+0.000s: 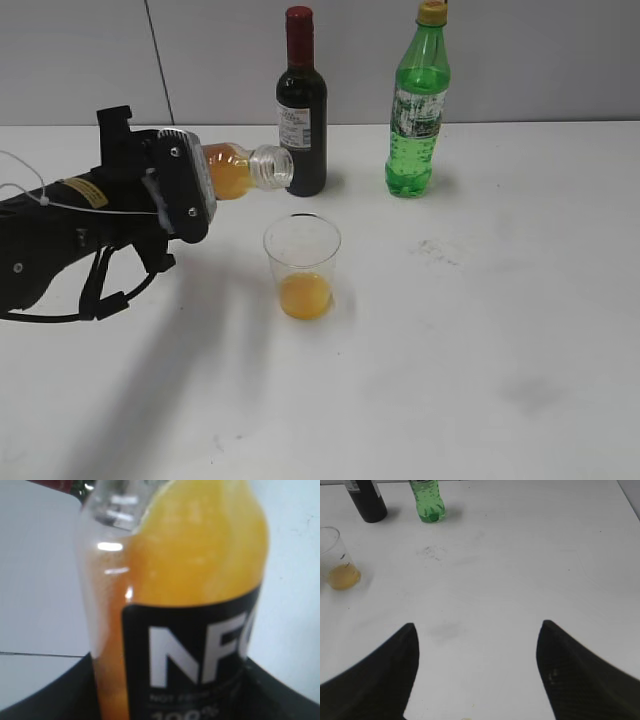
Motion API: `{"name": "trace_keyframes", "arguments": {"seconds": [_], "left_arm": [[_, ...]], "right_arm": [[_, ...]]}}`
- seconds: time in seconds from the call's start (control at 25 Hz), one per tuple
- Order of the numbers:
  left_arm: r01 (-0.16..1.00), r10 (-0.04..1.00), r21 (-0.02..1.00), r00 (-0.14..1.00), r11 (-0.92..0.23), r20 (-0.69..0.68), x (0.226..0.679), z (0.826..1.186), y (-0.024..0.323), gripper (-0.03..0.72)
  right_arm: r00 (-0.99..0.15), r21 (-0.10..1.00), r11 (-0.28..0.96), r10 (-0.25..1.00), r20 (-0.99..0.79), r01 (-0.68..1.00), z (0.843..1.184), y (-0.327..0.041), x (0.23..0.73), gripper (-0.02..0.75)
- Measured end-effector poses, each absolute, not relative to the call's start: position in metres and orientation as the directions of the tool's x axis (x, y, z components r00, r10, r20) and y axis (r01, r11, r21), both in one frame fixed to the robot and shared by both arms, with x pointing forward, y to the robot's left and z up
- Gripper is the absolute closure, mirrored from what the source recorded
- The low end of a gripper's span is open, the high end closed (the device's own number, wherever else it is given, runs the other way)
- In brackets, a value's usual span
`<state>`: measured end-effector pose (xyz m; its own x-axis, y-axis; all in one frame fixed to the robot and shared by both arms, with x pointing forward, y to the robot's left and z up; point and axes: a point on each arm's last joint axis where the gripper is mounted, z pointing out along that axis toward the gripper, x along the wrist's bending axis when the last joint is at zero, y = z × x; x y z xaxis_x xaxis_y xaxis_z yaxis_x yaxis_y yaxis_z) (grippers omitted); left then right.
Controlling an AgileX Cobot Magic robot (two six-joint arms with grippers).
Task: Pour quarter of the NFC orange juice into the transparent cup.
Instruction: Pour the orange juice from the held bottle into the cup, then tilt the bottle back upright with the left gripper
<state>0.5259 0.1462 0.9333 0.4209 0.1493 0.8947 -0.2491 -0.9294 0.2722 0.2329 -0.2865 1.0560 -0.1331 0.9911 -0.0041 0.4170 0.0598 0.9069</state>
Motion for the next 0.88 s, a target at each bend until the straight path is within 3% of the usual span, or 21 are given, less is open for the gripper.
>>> {"name": "trace_keyframes", "arguments": {"seconds": [0.88], "left_arm": [[-0.332,-0.038,0.092,0.366,-0.939,0.930,0.5257,0.9331,0.1457,0.217]], "right_arm": [[-0.133,0.907,0.060,0.991,-0.004,0.417,1.0560,-0.2865,0.2329,0.176]]}}
